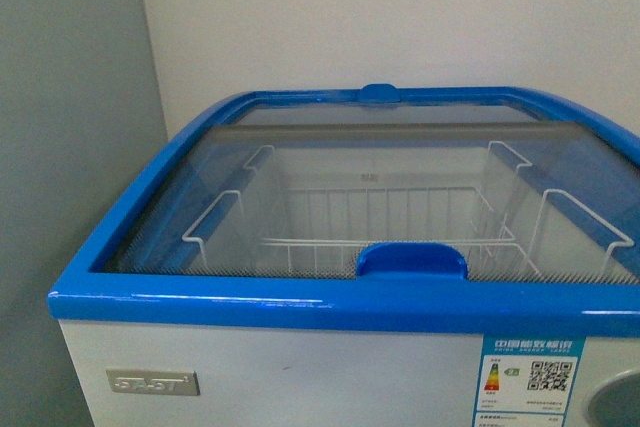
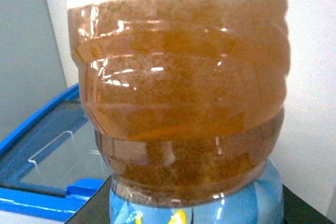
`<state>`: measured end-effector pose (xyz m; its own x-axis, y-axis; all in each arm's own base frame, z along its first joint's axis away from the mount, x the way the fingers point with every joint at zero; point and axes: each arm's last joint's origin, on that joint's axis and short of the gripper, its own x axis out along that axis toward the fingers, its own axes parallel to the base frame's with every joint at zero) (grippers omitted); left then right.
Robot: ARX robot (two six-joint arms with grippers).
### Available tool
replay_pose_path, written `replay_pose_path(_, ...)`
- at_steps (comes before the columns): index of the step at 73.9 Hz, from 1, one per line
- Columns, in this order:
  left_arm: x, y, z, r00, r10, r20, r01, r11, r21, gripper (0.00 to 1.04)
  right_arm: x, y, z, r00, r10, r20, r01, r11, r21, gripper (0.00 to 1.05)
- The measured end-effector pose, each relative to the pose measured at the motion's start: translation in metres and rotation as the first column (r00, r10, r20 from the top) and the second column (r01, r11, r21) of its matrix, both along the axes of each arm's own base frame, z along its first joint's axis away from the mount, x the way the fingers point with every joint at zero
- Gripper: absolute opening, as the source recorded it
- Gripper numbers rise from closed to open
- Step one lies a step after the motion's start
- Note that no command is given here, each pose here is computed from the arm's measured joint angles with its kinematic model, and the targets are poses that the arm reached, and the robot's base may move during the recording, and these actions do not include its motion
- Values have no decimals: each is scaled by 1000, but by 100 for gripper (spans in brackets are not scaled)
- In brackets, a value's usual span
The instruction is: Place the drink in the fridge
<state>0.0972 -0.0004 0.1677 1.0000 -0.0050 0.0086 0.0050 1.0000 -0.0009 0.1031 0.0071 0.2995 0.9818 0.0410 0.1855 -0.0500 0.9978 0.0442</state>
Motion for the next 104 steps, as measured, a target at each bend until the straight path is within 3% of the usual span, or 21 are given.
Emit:
replay_pose_path(14, 0, 0, 0, 1000, -18, -7, 18, 1000, -10, 97, 0, 0, 0, 1000, 0, 1, 0, 1000, -1, 41)
replay_pose_path(21, 5, -4, -4, 964, -235, -127, 214, 963, -165, 97, 0, 0, 0, 1000, -1, 2, 1, 1000, -1, 41)
replay_pose_path(24, 12, -8, -7, 919, -358, -165, 318, 921, -224, 97, 0, 0, 0, 1000, 1, 2, -1, 1000, -1, 41)
replay_pose_path(28, 26, -8, -4, 900, -402, -168, 359, 903, -235, 97, 0, 0, 0, 1000, 0, 2, 0, 1000, -1, 41)
replay_pose_path(35, 56, -10, 10, 871, -470, -142, 451, 880, -151, 97, 0, 0, 0, 1000, 0, 2, 0, 1000, -1, 41)
replay_pose_path(42, 100, -24, 25, 807, -567, -165, 575, 818, 4, 97, 0, 0, 0, 1000, 1, 2, -1, 1000, -1, 41)
replay_pose_path(50, 137, -49, 42, 705, -687, -177, 709, 687, 157, 97, 0, 0, 0, 1000, 0, 2, 0, 1000, -1, 41)
replay_pose_path(62, 190, -88, 65, 601, -776, -191, 769, 496, 404, 97, 0, 0, 0, 1000, 0, 2, 0, 1000, -1, 41)
replay_pose_path(82, 233, -145, 61, 419, -846, -328, 828, 207, 522, 97, 0, 0, 0, 1000, 1, 3, -1, 1000, -1, 41)
replay_pose_path(92, 253, -176, 59, 380, -855, -354, 808, 120, 577, 97, 0, 0, 0, 1000, 0, 3, 0, 1000, -1, 41)
replay_pose_path(104, 270, -191, 49, 358, -841, -406, 825, 81, 560, 97, 0, 0, 0, 1000, 0, 3, 0, 1000, -1, 41)
